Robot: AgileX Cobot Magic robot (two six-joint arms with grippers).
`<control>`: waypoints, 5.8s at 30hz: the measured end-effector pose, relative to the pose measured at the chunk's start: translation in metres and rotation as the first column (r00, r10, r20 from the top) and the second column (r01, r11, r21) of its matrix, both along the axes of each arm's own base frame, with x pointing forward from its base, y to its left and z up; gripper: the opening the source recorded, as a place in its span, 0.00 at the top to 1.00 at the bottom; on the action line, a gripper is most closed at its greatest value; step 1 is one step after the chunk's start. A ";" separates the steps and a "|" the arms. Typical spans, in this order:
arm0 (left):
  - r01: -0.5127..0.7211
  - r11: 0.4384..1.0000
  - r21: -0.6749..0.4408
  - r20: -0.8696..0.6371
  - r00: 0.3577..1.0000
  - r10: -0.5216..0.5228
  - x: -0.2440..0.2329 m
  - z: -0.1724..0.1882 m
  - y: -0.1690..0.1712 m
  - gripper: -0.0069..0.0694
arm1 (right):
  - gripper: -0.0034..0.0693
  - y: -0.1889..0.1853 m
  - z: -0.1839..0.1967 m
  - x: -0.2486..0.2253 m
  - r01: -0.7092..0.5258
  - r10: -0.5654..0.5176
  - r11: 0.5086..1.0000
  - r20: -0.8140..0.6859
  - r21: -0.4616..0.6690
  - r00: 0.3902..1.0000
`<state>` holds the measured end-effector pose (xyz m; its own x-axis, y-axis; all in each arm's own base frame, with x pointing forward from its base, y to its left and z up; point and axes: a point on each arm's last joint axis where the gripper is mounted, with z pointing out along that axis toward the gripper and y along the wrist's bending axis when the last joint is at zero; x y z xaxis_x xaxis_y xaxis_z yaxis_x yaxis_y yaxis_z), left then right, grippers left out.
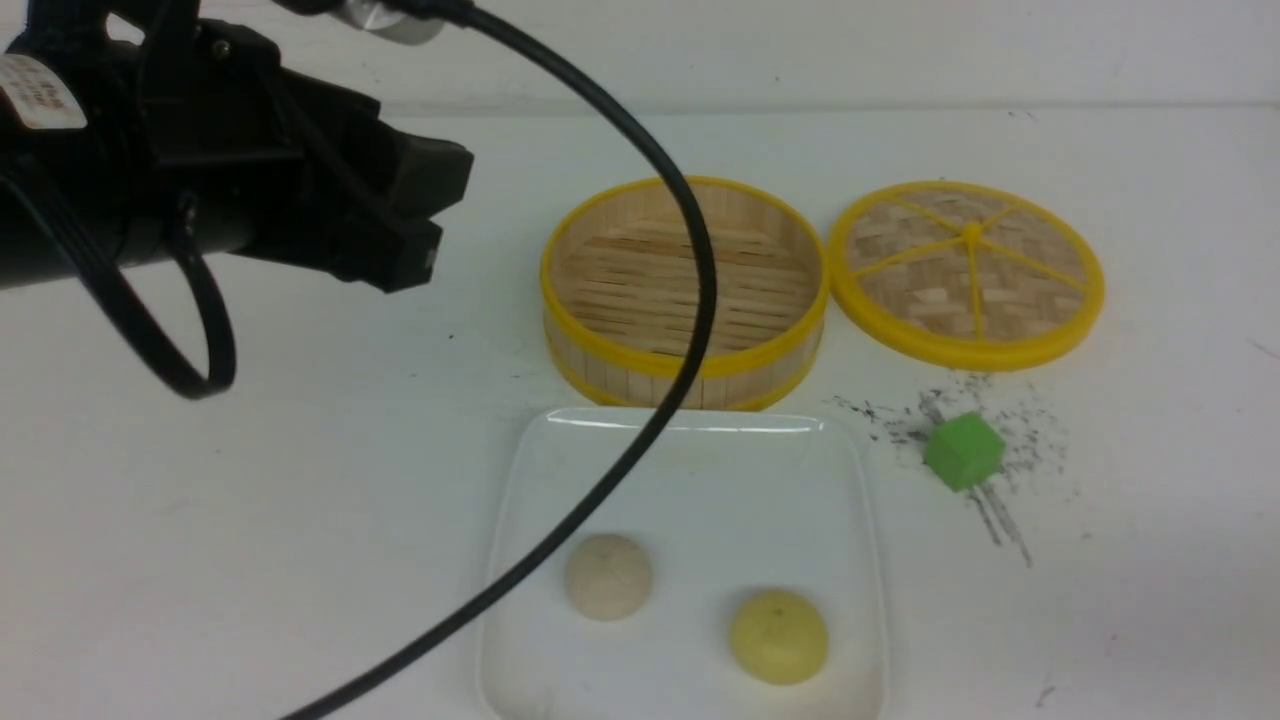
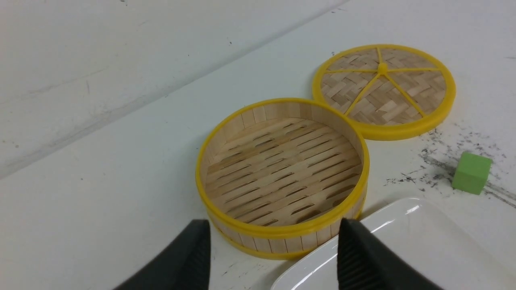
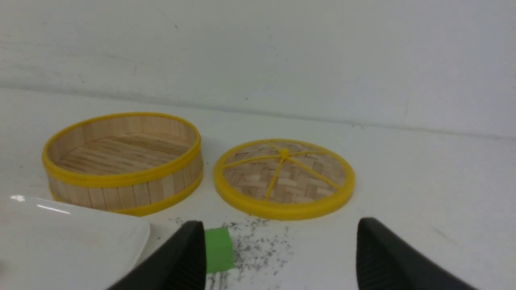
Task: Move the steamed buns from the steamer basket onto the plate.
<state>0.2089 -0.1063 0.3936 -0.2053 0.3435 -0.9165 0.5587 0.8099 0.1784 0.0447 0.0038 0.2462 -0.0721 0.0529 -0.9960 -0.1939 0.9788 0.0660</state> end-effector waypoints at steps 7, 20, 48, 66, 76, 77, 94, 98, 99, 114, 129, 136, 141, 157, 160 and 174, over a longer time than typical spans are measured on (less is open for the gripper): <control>-0.005 1.000 -0.010 0.020 1.000 0.005 0.001 0.002 0.000 0.35 | 0.27 0.000 -0.005 0.001 0.009 -0.007 0.998 -0.035 0.059 0.999; -0.010 0.998 -0.064 0.029 1.000 0.012 0.001 0.005 -0.001 0.35 | 0.27 0.000 -0.005 0.001 0.009 -0.007 0.998 -0.036 0.060 0.999; -0.014 0.995 -0.094 0.040 0.999 0.018 0.002 0.007 -0.002 0.40 | 0.27 0.011 -0.054 0.011 -0.060 0.067 0.989 -0.053 0.137 0.996; 0.008 0.997 -0.072 0.023 1.000 -0.007 -0.011 0.011 0.002 0.42 | 0.27 0.005 -0.067 0.010 -0.007 0.015 0.999 -0.172 0.044 0.985; 0.025 0.998 -0.054 0.121 0.992 -0.019 -0.069 0.039 0.030 0.60 | 0.27 0.005 -0.067 0.010 -0.007 0.015 0.999 -0.172 0.044 0.985; 0.025 0.998 -0.064 0.112 0.994 -0.017 -0.072 0.039 0.031 0.61 | 0.27 0.005 -0.067 0.010 -0.007 0.015 0.999 -0.172 0.044 0.985; -0.076 0.947 -0.312 -0.062 0.996 0.060 -0.075 0.039 0.032 0.62 | 0.27 0.005 -0.067 0.010 -0.007 0.015 0.999 -0.172 0.044 0.985; -0.141 0.898 -0.416 -0.135 0.987 0.092 -0.059 0.036 0.026 0.62 | 0.27 0.005 -0.067 0.010 -0.007 0.014 0.999 -0.171 0.041 0.985; -0.144 0.895 -0.422 -0.140 0.986 0.092 -0.059 0.036 0.025 0.62 | 0.27 0.005 -0.067 0.010 -0.007 0.014 0.999 -0.171 0.040 0.985; -0.191 0.960 -0.206 -0.036 0.982 0.188 -0.082 -0.069 0.051 0.60 | 0.27 0.005 -0.067 0.010 -0.007 0.014 0.999 -0.171 0.041 0.985; -0.563 0.779 -0.276 -0.154 0.826 0.542 -0.123 -0.199 0.102 0.60 | 0.27 0.005 -0.067 0.010 -0.007 0.014 0.999 -0.171 0.041 0.985; -0.622 0.726 -0.295 -0.098 0.775 0.624 -0.130 -0.211 0.111 0.60 | 0.27 0.005 -0.067 0.010 -0.007 0.014 0.999 -0.171 0.041 0.985; -0.625 0.714 -0.315 -0.027 0.758 0.652 -0.136 -0.209 0.113 0.60 | 0.27 0.005 -0.067 0.010 -0.007 0.014 0.999 -0.171 0.041 0.985; -0.688 0.675 -0.266 -0.082 0.714 0.695 -0.157 -0.221 0.116 0.60 | 0.27 0.005 -0.067 0.010 -0.007 0.014 0.999 -0.171 0.041 0.985; -0.688 0.675 -0.267 -0.082 0.714 0.695 -0.157 -0.221 0.116 0.60 | 0.27 0.005 -0.067 0.010 -0.007 0.014 0.999 -0.171 0.041 0.985; -0.682 0.699 -0.217 -0.056 0.723 0.688 -0.157 -0.222 0.117 0.60 | 0.27 0.005 -0.067 0.010 -0.007 0.014 0.999 -0.172 0.040 0.985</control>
